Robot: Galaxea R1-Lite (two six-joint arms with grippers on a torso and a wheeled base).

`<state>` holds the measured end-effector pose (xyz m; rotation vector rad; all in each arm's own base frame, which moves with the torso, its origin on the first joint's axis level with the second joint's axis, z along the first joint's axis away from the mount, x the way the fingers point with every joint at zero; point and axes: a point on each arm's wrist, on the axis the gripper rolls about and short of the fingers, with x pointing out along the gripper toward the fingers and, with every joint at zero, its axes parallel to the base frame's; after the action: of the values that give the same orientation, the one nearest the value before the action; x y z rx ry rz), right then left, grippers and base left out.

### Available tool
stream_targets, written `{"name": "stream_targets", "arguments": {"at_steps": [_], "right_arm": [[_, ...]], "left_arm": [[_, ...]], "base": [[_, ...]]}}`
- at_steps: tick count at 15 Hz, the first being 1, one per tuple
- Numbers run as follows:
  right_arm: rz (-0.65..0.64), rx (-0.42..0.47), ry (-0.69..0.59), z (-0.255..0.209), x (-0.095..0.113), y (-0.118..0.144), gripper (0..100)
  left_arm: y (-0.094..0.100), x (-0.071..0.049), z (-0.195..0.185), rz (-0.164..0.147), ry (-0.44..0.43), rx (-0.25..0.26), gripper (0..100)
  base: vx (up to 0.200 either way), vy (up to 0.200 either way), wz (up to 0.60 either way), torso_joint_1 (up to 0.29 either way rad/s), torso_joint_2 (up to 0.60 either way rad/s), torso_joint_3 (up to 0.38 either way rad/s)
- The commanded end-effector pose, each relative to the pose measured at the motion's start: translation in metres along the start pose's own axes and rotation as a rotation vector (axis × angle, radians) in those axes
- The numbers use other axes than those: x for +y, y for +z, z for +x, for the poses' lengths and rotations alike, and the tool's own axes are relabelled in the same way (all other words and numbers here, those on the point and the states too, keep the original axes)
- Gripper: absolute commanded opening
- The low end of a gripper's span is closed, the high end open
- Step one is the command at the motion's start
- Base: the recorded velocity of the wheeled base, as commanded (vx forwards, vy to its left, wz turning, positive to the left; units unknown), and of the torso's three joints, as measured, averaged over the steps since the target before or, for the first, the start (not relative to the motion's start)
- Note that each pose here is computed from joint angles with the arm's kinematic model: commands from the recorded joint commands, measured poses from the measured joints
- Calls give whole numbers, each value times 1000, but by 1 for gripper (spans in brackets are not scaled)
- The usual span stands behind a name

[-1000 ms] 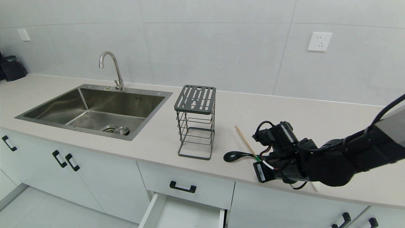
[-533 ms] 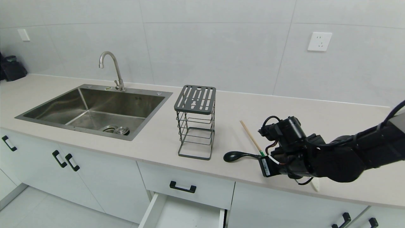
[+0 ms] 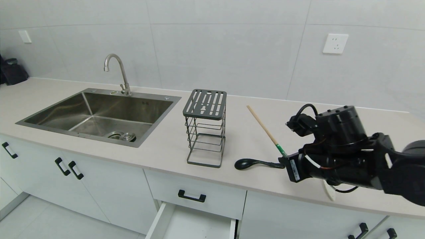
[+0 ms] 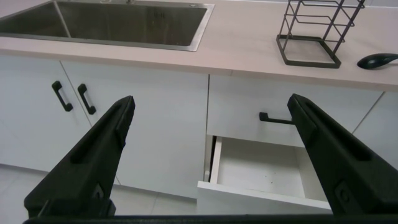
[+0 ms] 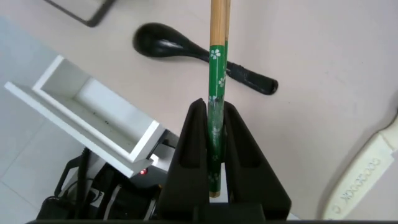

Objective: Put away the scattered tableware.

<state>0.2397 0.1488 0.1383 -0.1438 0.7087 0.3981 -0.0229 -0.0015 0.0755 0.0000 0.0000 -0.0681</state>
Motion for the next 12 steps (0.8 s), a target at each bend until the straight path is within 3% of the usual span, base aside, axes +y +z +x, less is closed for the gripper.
{"name": "stream_targets", "arguments": {"at_steps": [1, 6, 12], "right_arm": [[-3, -73, 27, -34, -4, -3, 0], [-37, -122, 13, -64, -15, -13, 0], [-193, -157, 123, -70, -9, -9, 0]], "left_arm": [[0, 0, 0, 0, -1, 2, 100], [0, 0, 0, 0, 1, 2, 100], [0, 0, 0, 0, 1, 2, 100]], "base": [[0, 0, 0, 0, 0, 0], [0, 0, 0, 0, 0, 0], [0, 0, 0, 0, 0, 0]]}}
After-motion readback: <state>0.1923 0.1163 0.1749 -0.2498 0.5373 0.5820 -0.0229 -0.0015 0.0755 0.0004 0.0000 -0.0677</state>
